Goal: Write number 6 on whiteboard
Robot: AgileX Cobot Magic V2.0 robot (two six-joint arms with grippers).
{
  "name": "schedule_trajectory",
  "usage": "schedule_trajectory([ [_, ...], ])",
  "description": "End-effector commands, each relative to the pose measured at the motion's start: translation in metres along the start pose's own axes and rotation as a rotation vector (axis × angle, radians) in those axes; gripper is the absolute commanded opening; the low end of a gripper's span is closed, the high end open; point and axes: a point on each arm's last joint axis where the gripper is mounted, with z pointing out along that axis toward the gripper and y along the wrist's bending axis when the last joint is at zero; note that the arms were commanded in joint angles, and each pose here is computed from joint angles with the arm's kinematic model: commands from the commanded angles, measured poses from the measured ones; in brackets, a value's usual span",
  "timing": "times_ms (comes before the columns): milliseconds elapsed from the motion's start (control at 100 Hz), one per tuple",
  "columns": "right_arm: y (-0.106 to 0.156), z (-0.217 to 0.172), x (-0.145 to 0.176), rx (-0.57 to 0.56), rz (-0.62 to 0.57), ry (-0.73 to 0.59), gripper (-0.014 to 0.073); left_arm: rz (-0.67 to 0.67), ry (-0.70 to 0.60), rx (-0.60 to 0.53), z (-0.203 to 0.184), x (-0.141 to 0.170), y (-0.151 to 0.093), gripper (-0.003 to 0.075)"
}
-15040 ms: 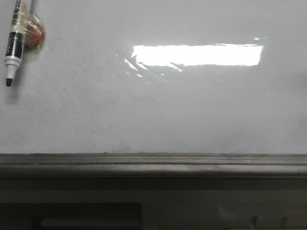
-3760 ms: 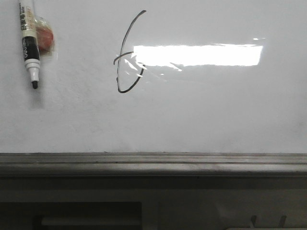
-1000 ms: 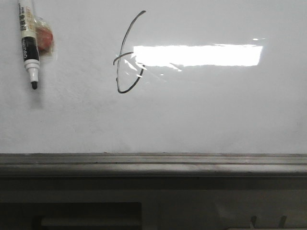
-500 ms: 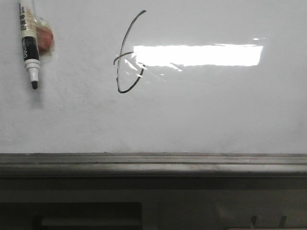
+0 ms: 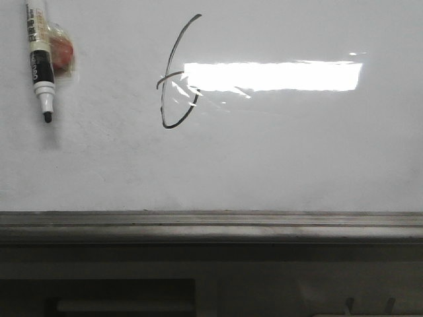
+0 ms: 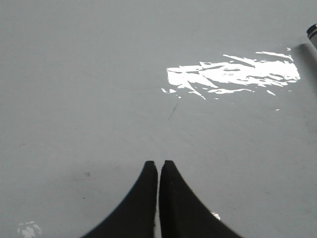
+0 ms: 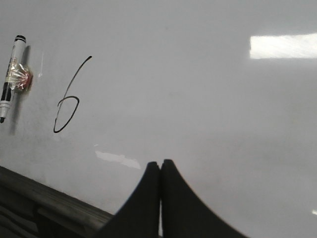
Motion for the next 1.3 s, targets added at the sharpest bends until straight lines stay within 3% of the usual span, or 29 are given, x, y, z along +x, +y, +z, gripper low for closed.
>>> schedule_trajectory([
  [0, -0.006, -0.001, -0.015, 0.073, -0.09, -0.083, -0.0066, -0.021, -0.05, 0.003, -0.001, 0.009, 0.0, -0.002],
  [160, -0.016, -0.001, -0.009, 0.212, -0.172, -0.13, -0.0066, -0.021, -0.05, 0.003, -0.001, 0.009, 0.0, -0.002],
  [320, -0.026, -0.001, 0.011, 0.365, -0.223, -0.058, -0.0066, -0.021, -0.05, 0.003, -0.001, 0.009, 0.0, -0.002],
  [520, -0.031, -0.006, 0.032, 0.46, -0.261, -0.036, -0.0066, -0.021, -0.05, 0.003, -0.001, 0.009, 0.0, -0.002],
  [1290, -0.031, -0.01, 0.034, 0.479, -0.291, -0.03, -0.0066, -0.021, -0.05, 0.003, -0.001, 0.009, 0.0, -0.002],
])
